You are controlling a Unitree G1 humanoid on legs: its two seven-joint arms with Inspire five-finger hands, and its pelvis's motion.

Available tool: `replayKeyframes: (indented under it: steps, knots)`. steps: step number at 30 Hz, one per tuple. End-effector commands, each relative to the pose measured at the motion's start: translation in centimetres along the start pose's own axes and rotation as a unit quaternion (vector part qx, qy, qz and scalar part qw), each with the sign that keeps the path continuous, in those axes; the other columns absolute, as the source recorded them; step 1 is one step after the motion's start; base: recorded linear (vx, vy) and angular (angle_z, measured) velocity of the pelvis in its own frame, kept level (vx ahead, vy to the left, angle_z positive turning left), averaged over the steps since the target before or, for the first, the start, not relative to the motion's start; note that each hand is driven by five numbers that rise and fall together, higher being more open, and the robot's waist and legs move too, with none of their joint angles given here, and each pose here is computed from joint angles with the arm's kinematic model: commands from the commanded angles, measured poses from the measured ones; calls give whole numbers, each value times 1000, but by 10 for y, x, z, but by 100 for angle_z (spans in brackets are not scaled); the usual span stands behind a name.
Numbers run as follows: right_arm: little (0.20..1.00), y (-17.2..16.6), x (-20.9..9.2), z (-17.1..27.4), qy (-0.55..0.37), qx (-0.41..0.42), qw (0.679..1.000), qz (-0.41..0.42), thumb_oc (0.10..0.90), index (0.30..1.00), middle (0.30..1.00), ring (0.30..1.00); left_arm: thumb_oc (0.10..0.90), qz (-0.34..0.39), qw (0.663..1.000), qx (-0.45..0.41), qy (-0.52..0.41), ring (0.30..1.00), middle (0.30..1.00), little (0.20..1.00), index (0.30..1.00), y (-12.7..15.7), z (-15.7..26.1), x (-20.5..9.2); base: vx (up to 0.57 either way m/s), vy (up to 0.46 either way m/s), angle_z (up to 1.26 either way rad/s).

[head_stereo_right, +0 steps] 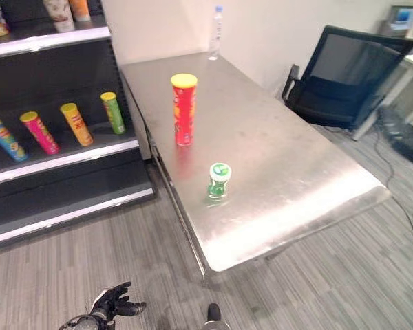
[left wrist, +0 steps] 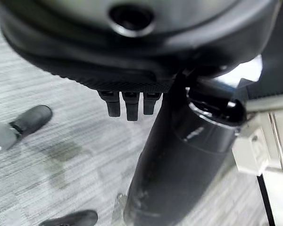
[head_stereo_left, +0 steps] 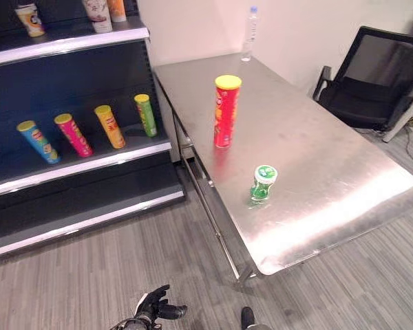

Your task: Put the goods on the table back onto the shelves and tidy them up.

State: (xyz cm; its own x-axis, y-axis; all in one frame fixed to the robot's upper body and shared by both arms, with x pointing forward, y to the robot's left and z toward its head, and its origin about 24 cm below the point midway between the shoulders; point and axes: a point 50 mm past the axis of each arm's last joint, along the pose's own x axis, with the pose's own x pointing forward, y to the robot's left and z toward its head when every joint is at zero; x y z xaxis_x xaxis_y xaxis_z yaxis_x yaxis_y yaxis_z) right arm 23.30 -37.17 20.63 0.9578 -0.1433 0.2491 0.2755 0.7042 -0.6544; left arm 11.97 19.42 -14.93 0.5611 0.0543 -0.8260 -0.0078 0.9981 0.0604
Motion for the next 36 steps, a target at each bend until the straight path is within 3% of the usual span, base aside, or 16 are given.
replayKeyframes:
  steps: [1, 6, 10, 23, 27, 36]
  knots:
    - [900, -22, 18, 40, -91, -3, 996, -20, 800, 900, 900, 900, 800, -3, 997, 23, -80, 900, 900, 900, 900, 11, 45, 7, 5, -35, 35]
    - [900, 19, 28, 32, -69, -21, 995, 68, 800, 900, 900, 900, 800, 2, 997, 17, -71, 900, 900, 900, 900, 14, 38, 6, 9, -39, 15]
    - [900, 31, 27, 30, -64, -70, 991, 94, 800, 900, 900, 900, 800, 16, 998, 10, -65, 900, 900, 900, 900, 22, 33, 4, 16, -38, 13]
    - [900, 54, 22, 26, -69, -110, 981, 144, 800, 900, 900, 900, 800, 23, 999, 1, -48, 900, 900, 900, 900, 26, 17, -2, 16, -22, 15]
    - [900, 57, 23, 28, -76, -119, 979, 143, 800, 900, 900, 900, 800, 19, 998, 4, -52, 900, 900, 900, 900, 23, 19, -1, 11, -7, 9]
    - [900, 38, 9, 37, -113, -123, 986, 31, 800, 900, 900, 900, 800, 30, 997, 4, -66, 900, 900, 900, 900, 24, 27, 0, 9, -3, 6]
